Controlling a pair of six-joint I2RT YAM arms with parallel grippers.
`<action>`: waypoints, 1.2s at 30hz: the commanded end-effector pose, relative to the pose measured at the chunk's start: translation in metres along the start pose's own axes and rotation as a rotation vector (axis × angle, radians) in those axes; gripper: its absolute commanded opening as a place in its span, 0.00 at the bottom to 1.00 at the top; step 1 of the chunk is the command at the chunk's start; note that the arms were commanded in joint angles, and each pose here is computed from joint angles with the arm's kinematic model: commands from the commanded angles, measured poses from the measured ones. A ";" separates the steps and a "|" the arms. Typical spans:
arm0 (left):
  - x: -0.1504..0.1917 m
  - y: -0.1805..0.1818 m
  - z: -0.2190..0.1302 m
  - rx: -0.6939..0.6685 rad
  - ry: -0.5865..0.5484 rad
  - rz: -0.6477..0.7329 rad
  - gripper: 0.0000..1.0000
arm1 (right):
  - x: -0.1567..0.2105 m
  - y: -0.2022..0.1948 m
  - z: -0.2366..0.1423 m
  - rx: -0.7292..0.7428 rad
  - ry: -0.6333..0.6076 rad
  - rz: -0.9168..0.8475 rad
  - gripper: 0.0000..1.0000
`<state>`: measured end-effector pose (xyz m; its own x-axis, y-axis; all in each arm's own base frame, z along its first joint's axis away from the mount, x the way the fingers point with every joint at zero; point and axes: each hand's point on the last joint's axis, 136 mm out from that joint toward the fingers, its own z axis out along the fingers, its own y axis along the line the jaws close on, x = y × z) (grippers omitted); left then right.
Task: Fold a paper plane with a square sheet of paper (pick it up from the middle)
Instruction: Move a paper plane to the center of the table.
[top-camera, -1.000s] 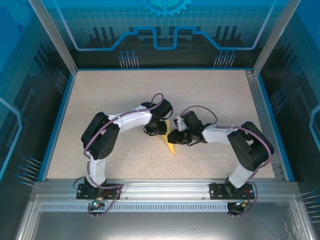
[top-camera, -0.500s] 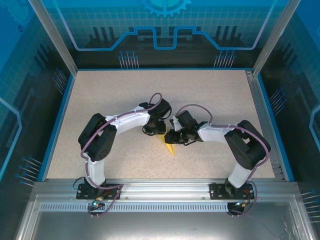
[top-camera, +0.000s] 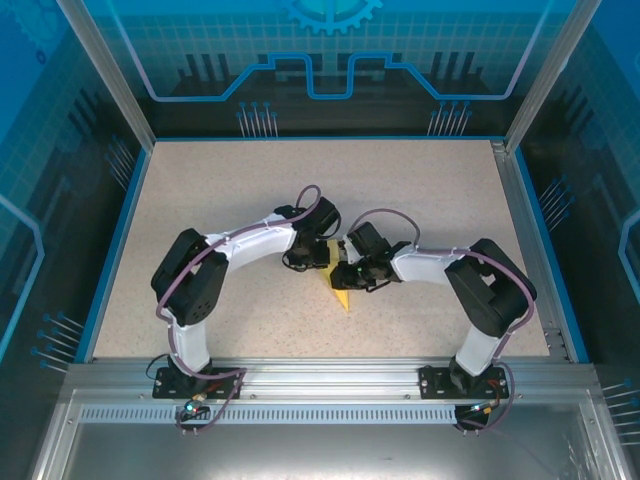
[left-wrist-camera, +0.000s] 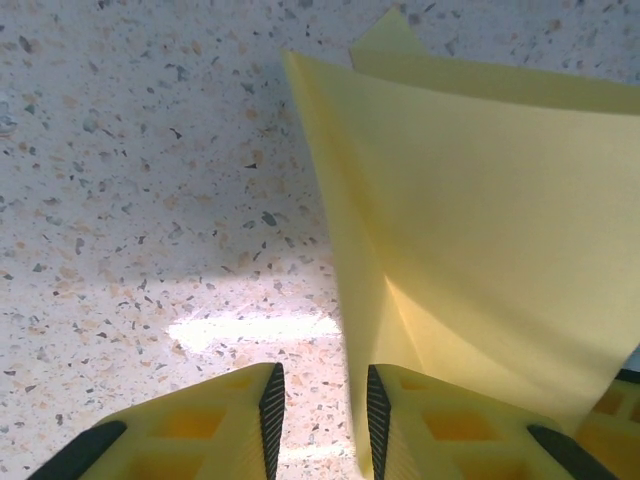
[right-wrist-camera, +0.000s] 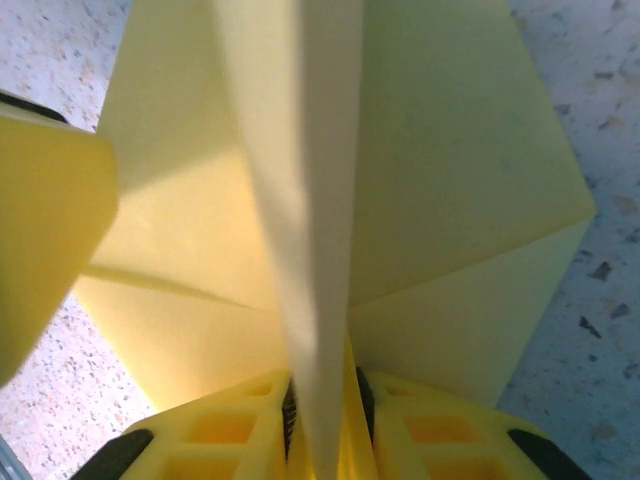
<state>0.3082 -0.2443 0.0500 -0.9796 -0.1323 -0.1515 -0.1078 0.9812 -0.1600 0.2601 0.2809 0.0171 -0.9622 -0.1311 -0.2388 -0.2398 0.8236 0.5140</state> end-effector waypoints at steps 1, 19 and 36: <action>-0.005 0.005 -0.013 0.010 -0.044 -0.012 0.31 | 0.001 0.004 0.004 0.037 0.023 -0.034 0.20; -0.032 0.068 -0.087 -0.012 -0.384 -0.204 0.34 | -0.054 -0.010 -0.069 0.444 -0.113 -0.062 0.00; -0.024 0.095 -0.080 0.000 -0.398 -0.285 0.38 | -0.067 -0.031 -0.012 0.552 0.033 0.089 0.02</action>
<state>0.3065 -0.1437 0.1161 -0.7947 -0.4046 -0.4524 -0.3299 0.9136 -0.2376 0.3289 0.2618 0.0273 -0.9736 -0.1066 -0.2017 -0.1161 0.9926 0.0357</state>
